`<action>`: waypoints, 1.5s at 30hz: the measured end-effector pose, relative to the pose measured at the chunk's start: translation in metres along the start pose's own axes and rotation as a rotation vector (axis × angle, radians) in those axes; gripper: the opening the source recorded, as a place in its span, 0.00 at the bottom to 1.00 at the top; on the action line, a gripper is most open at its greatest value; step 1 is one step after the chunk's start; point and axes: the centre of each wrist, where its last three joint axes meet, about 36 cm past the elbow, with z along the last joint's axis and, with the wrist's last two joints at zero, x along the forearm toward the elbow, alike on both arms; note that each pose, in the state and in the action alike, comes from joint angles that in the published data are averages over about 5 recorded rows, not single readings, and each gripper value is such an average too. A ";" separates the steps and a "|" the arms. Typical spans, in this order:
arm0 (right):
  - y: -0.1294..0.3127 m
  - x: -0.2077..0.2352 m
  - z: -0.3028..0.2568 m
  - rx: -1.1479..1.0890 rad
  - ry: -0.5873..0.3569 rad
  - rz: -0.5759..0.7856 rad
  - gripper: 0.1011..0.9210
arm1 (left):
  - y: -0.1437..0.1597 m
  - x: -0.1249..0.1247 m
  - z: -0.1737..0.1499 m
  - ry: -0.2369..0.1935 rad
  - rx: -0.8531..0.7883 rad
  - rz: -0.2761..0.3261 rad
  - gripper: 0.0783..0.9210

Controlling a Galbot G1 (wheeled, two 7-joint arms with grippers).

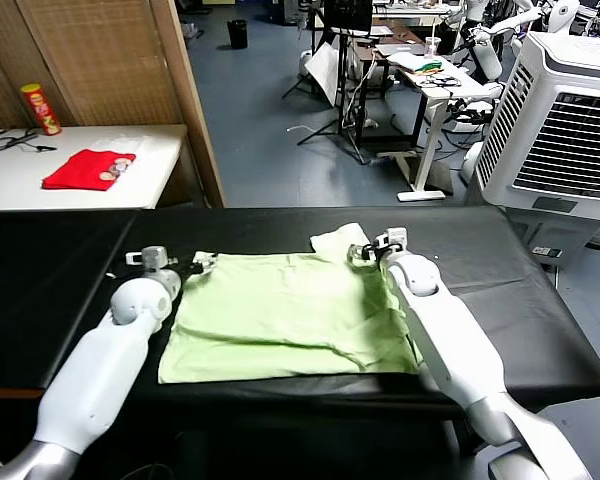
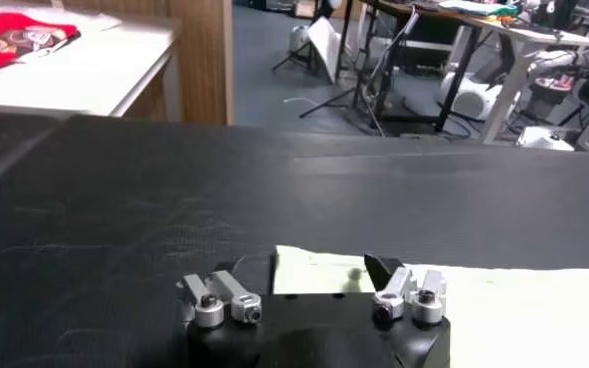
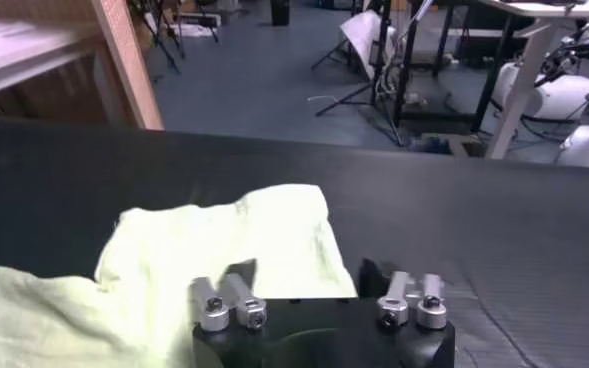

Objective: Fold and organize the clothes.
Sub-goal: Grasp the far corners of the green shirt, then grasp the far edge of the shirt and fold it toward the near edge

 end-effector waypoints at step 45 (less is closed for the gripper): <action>-0.024 0.195 0.053 0.117 -0.072 -0.019 0.02 | -0.001 0.202 0.056 -0.129 -0.097 0.022 0.06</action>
